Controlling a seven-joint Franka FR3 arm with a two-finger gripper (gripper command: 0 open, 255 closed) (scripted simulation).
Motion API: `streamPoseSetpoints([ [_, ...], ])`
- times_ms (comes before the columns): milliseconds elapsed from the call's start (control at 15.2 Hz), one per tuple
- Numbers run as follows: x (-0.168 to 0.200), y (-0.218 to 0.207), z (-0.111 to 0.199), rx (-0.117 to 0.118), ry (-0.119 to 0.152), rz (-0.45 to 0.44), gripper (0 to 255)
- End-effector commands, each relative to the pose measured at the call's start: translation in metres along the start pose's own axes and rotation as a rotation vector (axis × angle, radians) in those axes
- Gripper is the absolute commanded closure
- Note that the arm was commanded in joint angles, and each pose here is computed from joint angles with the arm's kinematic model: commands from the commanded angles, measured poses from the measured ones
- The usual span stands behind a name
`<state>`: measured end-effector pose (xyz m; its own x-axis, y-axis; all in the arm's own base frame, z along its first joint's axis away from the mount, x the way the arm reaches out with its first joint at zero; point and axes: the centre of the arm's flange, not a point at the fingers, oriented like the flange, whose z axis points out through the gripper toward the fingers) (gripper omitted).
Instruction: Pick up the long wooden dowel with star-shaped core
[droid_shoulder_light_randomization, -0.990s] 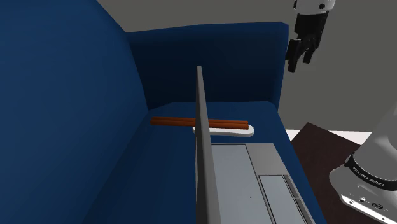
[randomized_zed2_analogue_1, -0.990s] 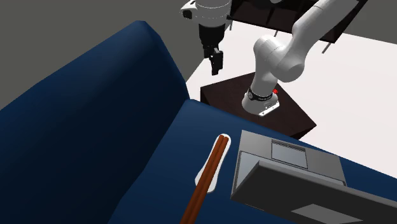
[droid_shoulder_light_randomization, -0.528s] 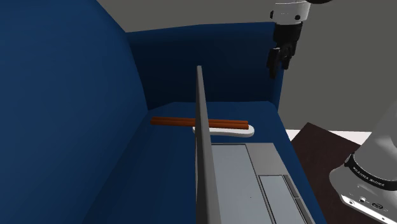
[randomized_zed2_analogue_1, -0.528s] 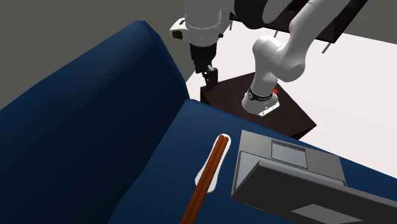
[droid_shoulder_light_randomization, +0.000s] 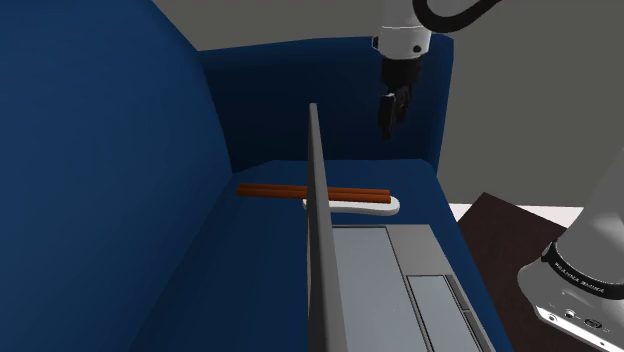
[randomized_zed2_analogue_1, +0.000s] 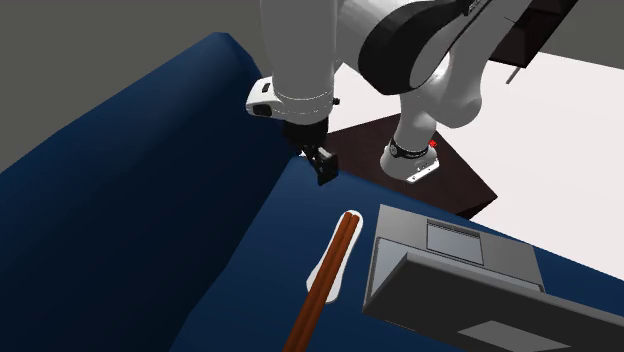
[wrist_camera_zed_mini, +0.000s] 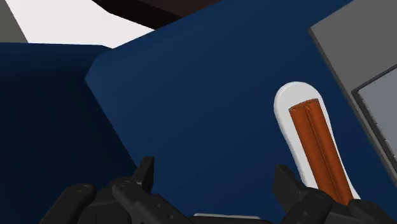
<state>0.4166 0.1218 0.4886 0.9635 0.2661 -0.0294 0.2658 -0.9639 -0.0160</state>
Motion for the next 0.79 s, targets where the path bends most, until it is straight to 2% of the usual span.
streamPoseSetpoints([
  [0,0.017,-0.019,0.009,0.007,0.006,-0.059,0],
  [726,0.089,-0.132,0.043,0.041,0.033,-0.371,0],
])
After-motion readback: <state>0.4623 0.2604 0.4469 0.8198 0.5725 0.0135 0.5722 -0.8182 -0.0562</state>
